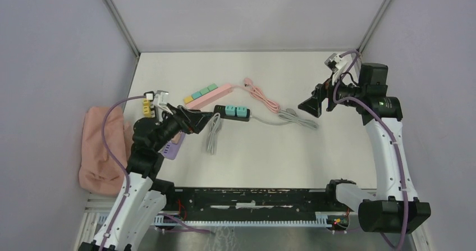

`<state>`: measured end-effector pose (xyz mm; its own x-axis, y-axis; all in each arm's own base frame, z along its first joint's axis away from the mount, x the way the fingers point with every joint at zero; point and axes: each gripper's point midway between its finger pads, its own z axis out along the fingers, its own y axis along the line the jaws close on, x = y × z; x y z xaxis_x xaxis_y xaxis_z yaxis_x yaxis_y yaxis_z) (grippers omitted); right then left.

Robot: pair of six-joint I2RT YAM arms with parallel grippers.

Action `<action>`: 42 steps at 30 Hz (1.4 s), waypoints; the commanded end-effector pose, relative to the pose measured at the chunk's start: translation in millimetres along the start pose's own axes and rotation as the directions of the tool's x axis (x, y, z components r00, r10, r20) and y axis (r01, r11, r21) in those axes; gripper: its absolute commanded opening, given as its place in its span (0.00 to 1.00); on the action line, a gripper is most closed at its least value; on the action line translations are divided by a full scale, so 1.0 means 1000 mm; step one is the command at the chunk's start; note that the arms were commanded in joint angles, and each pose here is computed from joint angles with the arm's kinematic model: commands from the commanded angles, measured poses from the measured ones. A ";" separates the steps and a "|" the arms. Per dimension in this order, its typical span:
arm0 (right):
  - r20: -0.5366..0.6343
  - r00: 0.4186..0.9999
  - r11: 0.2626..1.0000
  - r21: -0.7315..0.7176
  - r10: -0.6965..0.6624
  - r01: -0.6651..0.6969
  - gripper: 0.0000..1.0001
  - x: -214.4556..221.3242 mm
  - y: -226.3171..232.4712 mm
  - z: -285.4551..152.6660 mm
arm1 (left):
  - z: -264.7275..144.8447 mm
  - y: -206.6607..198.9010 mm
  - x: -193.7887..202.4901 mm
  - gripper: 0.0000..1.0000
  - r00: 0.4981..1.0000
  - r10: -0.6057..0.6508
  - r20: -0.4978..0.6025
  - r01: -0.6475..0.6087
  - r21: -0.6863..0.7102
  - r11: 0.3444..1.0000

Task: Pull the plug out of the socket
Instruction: Move the socket to the center of the board.

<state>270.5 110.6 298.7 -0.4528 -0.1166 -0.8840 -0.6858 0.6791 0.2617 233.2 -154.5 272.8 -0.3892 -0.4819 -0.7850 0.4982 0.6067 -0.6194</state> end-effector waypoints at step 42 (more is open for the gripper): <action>-0.041 0.988 0.889 -0.442 -0.149 0.116 1.00 0.084 0.022 0.019 | 0.154 0.138 0.114 0.78 0.336 0.702 -0.628 -0.601 0.432 0.673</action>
<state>224.3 125.8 206.1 -0.4128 -0.2874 -0.8643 -0.8965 0.2957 0.3299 380.9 -207.6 96.3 -0.3376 0.6262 -0.7027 0.8352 0.5436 0.0831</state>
